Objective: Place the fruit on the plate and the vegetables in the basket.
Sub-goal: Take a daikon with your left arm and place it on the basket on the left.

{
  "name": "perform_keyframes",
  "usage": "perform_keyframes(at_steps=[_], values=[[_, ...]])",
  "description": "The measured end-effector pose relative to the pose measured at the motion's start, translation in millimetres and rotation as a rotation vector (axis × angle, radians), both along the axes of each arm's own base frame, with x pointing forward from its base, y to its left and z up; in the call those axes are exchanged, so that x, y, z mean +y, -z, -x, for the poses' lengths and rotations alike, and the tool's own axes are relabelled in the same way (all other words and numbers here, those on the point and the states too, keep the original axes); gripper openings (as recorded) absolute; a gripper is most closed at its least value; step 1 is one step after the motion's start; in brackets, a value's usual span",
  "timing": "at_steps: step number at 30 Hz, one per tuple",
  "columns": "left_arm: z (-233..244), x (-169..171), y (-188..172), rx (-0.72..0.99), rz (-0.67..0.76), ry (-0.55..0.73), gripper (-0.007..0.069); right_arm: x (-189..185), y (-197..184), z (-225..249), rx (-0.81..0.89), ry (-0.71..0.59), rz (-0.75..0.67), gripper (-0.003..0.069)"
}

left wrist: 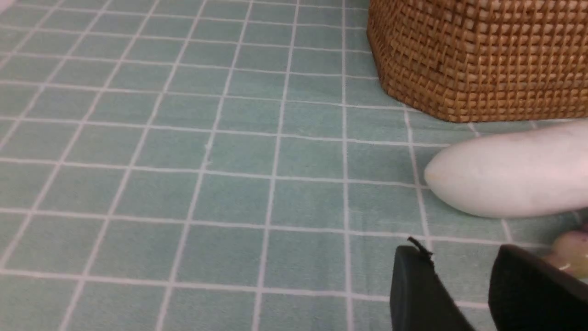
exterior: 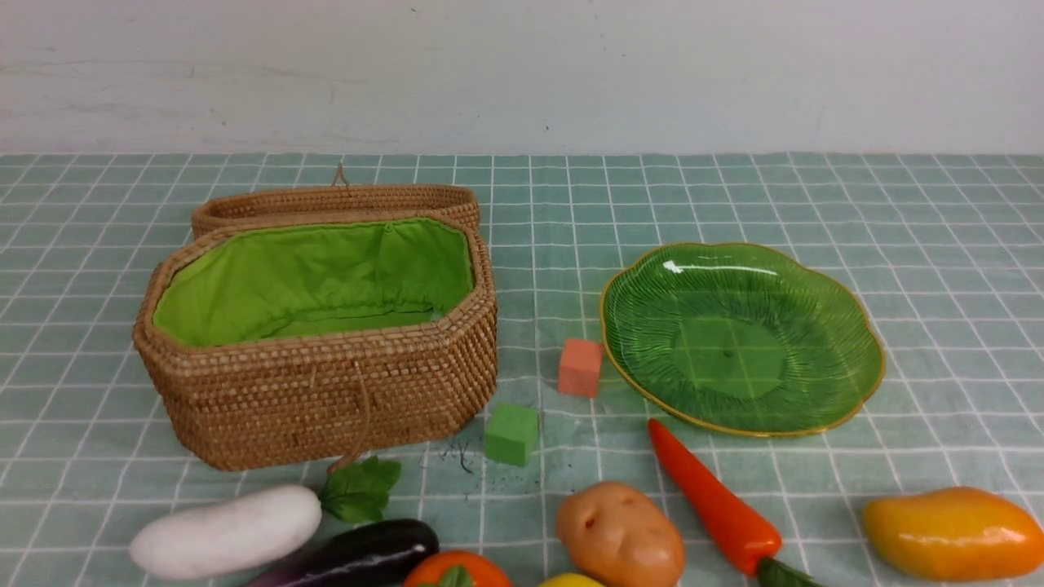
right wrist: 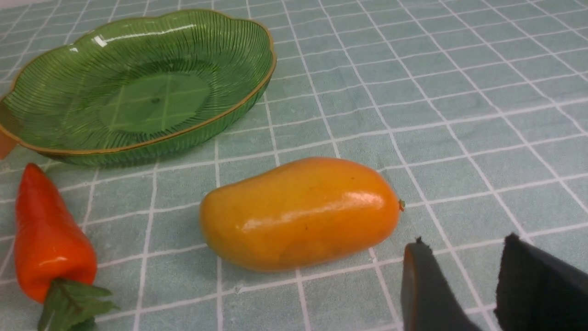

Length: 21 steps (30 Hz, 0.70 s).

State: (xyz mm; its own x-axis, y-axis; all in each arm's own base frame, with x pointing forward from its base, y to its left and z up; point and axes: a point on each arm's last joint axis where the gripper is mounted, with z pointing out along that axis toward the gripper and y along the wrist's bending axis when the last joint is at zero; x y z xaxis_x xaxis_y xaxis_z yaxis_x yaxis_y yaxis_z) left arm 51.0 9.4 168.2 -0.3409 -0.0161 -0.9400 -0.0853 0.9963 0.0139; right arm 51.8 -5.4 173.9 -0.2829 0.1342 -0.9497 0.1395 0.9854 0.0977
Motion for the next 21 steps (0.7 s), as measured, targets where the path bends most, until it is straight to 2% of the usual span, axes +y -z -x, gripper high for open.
perform_keyframes(at_steps=[3, 10, 13, 16, 20, 21], values=[[-1, 1, -3, -0.039, -0.071, 0.011, 0.0239, 0, 0, 0, 0.0, 0.0, 0.0, 0.0244], [-5, -1, -20, -0.217, -0.349, 0.086, 0.0239, 0, 0, 0, 0.0, 0.0, 0.0, 0.0244], [-6, -1, -22, -0.239, -0.386, 0.097, 0.0239, 0, 0, 0, 0.0, 0.0, 0.0, 0.0244], [-6, -6, -27, -0.314, -0.264, 0.115, 0.0239, 0, 0, 0, 0.0, 0.0, 0.0, 0.0244], [-5, -15, -38, -0.451, 0.074, 0.155, 0.0239, 0, 0, 0, 0.0, 0.0, 0.0, 0.0244], [-4, -18, -44, -0.507, 0.209, 0.184, 0.0239, 0, 0, 0, 0.0, 0.0, 0.0, 0.0244]])
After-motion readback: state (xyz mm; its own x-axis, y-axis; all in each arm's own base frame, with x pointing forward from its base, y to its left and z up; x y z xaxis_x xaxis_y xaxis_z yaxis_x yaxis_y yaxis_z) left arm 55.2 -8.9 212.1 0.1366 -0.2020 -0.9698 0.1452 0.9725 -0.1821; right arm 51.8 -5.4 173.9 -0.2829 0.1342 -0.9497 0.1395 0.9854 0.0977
